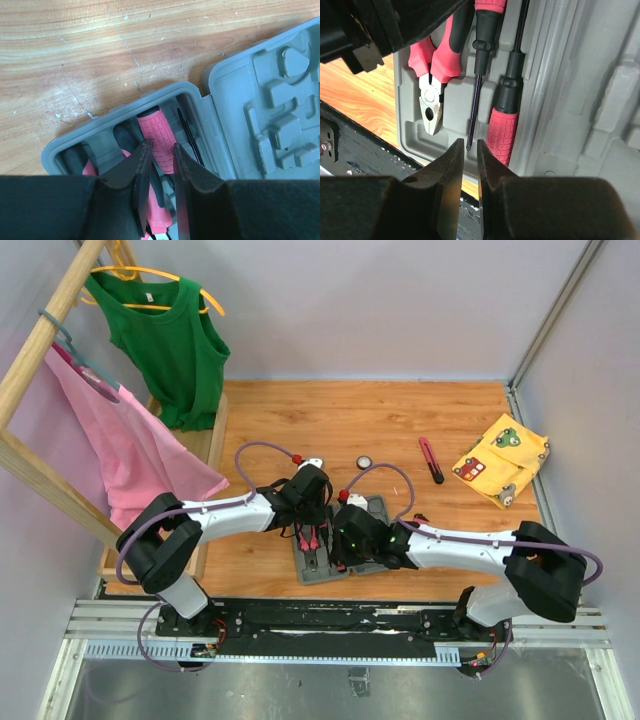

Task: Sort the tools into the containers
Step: Adjust the screwdriver in the storage box.

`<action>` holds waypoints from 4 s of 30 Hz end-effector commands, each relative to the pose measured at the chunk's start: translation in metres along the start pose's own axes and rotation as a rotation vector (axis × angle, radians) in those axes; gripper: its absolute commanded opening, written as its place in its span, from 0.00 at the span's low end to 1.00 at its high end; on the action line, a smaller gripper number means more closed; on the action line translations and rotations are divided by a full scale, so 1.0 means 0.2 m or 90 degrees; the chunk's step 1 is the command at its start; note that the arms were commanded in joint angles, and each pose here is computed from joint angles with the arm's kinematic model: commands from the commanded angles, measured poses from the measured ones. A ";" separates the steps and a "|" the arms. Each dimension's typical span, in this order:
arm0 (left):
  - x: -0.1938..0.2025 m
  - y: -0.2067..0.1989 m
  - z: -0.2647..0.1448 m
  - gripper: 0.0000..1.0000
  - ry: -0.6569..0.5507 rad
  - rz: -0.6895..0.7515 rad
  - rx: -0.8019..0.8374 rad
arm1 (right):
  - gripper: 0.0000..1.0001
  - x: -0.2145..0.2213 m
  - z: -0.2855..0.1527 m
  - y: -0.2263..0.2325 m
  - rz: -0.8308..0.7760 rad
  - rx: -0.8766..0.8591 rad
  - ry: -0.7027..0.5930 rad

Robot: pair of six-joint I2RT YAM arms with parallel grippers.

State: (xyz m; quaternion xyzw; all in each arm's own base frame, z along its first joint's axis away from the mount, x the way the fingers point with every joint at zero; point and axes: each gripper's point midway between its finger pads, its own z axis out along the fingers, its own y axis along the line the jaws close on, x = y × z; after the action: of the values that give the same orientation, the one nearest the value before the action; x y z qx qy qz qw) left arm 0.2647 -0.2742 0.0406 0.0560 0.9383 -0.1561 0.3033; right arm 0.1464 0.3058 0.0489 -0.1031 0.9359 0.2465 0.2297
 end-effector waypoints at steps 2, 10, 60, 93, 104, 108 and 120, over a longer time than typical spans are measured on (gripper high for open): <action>0.06 0.02 0.03 0.26 0.020 0.008 -0.019 | 0.17 0.00 0.01 0.03 -0.001 -0.007 -0.002; 0.07 0.02 0.04 0.26 0.023 0.011 -0.020 | 0.16 0.01 0.05 0.04 -0.002 -0.005 0.007; 0.10 0.05 0.06 0.24 0.029 0.013 -0.031 | 0.01 0.38 0.10 -0.39 0.015 0.205 0.123; -0.48 -0.08 -0.44 0.44 -0.196 0.050 0.015 | 0.37 -0.44 -0.48 -0.36 -0.117 0.219 -0.250; -0.57 0.18 -0.69 0.49 -0.224 0.007 -0.033 | 0.40 -0.57 -0.60 -0.72 -0.029 0.275 -0.232; -0.59 0.19 -0.79 0.51 -0.235 0.012 -0.029 | 0.42 -0.64 -0.60 -0.85 -0.002 0.291 -0.223; -0.59 0.29 -0.93 0.59 -0.268 0.069 -0.070 | 0.46 -0.96 -0.48 -1.11 0.025 0.285 -0.193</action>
State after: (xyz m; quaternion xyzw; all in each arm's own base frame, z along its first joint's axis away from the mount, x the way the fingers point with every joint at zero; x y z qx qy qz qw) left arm 0.2694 -0.1724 0.2282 0.0487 0.8636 -0.1230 0.4865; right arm 0.3169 0.0820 0.1122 0.0279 0.9317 0.0321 0.3607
